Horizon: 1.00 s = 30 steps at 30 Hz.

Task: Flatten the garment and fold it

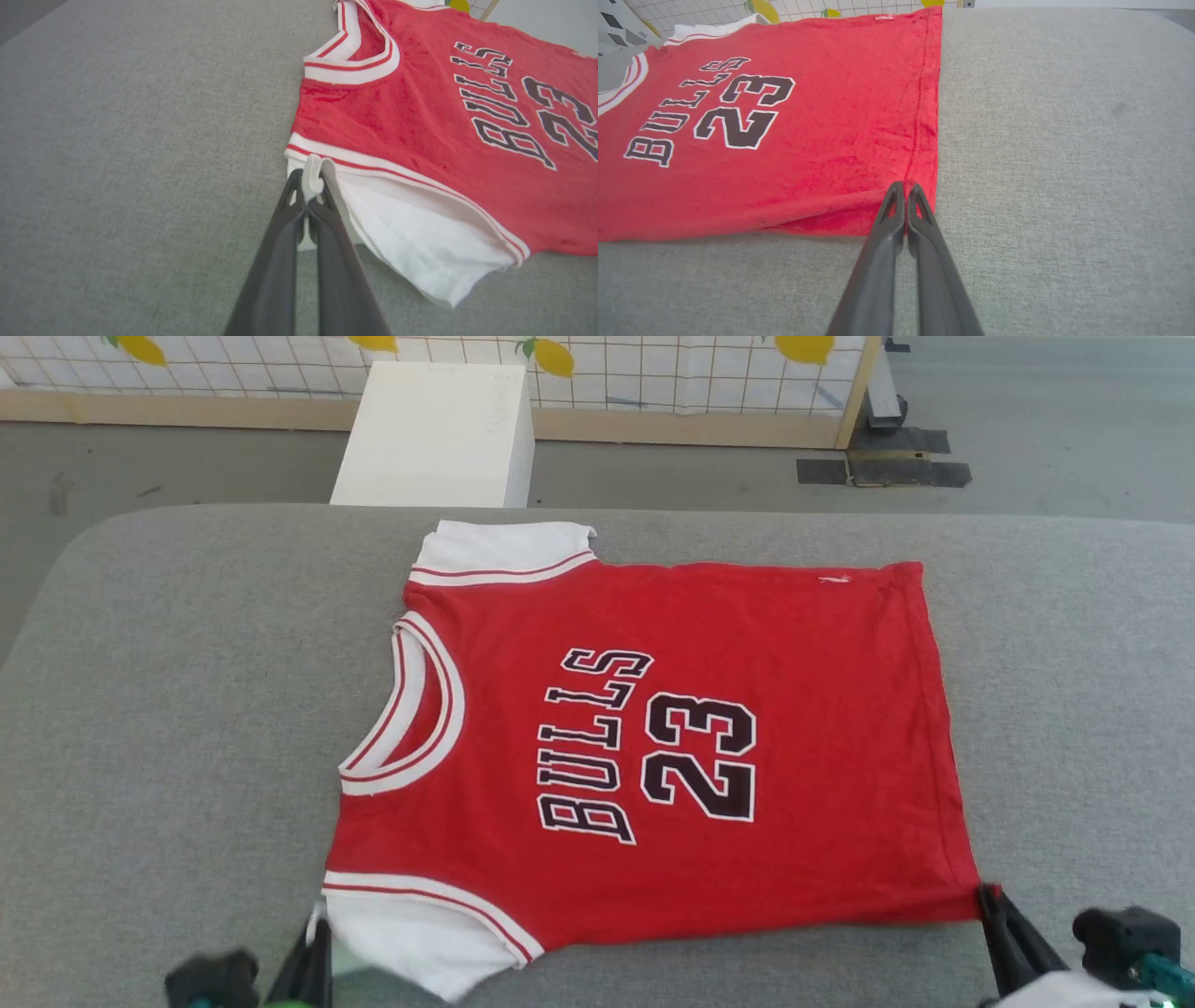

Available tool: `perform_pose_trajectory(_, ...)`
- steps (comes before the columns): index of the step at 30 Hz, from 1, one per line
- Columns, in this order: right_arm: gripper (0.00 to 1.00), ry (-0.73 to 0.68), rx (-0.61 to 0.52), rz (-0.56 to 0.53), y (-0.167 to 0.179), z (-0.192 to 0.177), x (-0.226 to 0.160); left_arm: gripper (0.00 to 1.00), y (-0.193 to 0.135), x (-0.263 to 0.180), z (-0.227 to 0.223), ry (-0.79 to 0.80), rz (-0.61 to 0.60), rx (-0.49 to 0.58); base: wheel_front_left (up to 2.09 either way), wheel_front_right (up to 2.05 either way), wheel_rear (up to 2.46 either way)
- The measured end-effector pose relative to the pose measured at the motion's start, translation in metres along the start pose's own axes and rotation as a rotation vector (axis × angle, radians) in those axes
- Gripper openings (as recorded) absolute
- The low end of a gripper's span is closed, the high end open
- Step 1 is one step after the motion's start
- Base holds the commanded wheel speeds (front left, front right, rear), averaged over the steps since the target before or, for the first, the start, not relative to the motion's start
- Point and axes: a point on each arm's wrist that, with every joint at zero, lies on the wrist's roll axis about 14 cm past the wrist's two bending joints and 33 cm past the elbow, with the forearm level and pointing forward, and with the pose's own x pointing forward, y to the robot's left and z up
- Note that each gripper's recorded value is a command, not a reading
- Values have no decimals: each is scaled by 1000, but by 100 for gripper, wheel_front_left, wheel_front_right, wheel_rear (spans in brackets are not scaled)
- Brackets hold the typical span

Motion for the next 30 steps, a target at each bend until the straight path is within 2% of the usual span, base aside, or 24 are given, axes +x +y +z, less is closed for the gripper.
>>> perform_pose_trajectory(6, 0, -99, -37, 50, 16, 29, 22, 0, -25, 38, 55, -216, -72, 104, 0, 0, 0)
perform_pose_trajectory(16, 0, -119, -115, 72, 13, 60, 63, 0, -56, 98, 127, -360, -176, 218, 0, 0, 0)
perform_pose_trajectory(20, 0, -80, -136, 68, 7, 62, 83, 0, -67, 122, 134, -339, -209, 249, 0, 0, 0)
perform_pose_trajectory(24, 0, -17, -137, 52, 0, 55, 100, 0, -66, 148, 129, -277, -210, 277, 0, 0, 0)
perform_pose_trajectory(30, 0, 132, -122, 36, -8, 33, 121, 0, -44, 182, 77, -3, -152, 266, 0, 0, 0)
